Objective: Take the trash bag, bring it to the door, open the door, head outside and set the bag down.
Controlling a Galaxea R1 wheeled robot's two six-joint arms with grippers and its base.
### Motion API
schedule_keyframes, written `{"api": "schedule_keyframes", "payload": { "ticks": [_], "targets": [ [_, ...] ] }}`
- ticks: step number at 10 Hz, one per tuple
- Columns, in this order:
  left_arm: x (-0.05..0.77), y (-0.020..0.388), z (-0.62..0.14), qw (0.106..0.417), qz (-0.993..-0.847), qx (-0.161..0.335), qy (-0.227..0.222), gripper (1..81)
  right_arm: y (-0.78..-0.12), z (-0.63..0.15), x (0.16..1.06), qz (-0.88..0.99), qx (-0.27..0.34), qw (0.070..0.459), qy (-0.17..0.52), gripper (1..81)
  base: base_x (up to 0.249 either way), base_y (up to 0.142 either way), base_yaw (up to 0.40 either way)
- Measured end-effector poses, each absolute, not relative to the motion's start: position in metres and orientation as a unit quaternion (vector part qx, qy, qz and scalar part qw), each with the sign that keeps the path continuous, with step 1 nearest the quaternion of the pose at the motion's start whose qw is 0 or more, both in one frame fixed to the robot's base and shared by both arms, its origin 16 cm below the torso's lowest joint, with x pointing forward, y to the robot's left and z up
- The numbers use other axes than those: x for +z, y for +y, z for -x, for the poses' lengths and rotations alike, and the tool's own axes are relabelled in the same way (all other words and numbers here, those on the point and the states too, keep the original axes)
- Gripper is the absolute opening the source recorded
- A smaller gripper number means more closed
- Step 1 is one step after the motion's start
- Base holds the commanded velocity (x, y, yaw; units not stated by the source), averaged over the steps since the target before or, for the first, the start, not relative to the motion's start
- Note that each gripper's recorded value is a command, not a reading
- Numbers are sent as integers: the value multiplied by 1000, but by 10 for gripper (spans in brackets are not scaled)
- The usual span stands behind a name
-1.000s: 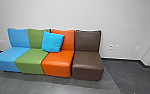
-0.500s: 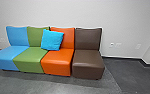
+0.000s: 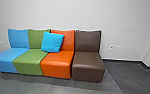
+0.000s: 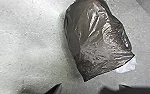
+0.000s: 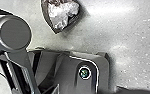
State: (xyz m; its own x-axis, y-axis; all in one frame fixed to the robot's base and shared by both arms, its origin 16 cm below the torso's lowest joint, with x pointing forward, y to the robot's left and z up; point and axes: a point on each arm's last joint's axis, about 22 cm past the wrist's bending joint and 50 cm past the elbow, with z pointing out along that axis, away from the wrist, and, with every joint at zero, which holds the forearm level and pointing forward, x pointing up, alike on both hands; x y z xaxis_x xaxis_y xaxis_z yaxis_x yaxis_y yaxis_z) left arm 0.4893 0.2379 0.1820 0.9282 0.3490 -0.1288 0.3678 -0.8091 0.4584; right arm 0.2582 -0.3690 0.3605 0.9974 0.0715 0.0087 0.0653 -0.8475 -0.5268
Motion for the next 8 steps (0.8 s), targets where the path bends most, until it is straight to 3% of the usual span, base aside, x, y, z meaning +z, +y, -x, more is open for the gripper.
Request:
{"api": "schedule_keyframes", "payload": {
  "ticks": [6, 8],
  "targets": [
    [152, 224, -529, 271, -941, 2, 204, 811, -375, -312, 355, 962, -19, 267, -58, 811, 0, 0, 0],
    [124, 215, -530, 276, -938, -13, 207, 811, -370, -319, 340, 960, -12, 275, -58, 811, 0, 0, 0]
  ]
}}
